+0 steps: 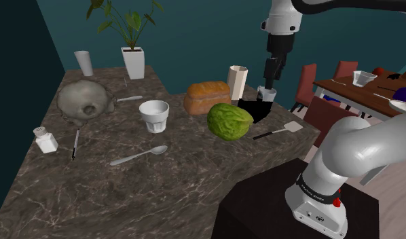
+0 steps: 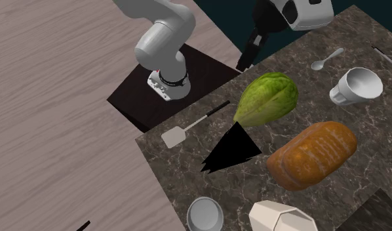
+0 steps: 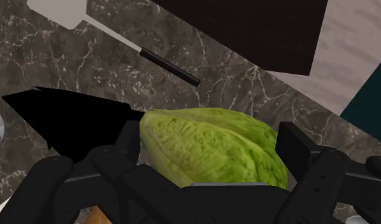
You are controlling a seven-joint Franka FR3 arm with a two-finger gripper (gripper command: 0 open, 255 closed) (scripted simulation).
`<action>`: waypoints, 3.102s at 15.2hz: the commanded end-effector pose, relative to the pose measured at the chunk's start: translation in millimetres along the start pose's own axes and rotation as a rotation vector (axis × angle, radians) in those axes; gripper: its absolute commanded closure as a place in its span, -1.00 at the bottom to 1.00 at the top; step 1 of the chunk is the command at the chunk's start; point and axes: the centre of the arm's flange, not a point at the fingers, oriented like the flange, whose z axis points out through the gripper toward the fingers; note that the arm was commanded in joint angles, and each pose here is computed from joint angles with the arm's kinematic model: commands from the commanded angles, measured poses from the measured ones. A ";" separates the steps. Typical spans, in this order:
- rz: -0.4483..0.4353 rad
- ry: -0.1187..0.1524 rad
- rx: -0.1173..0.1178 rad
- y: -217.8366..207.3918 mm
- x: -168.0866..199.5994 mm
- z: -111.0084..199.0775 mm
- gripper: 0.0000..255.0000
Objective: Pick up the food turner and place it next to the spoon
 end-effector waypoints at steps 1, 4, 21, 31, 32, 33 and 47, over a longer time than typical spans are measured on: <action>0.000 0.000 0.000 0.0 0.0 0.0 -1.00; -0.159 0.031 0.006 15.3 -21.5 33.0 -1.00; -1.059 0.204 0.040 137.6 -63.8 230.0 -1.00; -1.059 0.204 0.040 132.4 -57.9 269.2 -1.00; -1.059 0.204 0.040 132.4 -57.9 269.2 -1.00; -1.059 0.204 0.040 132.4 -57.9 269.2 -1.00; -1.059 0.204 0.040 132.4 -57.9 269.2 1.00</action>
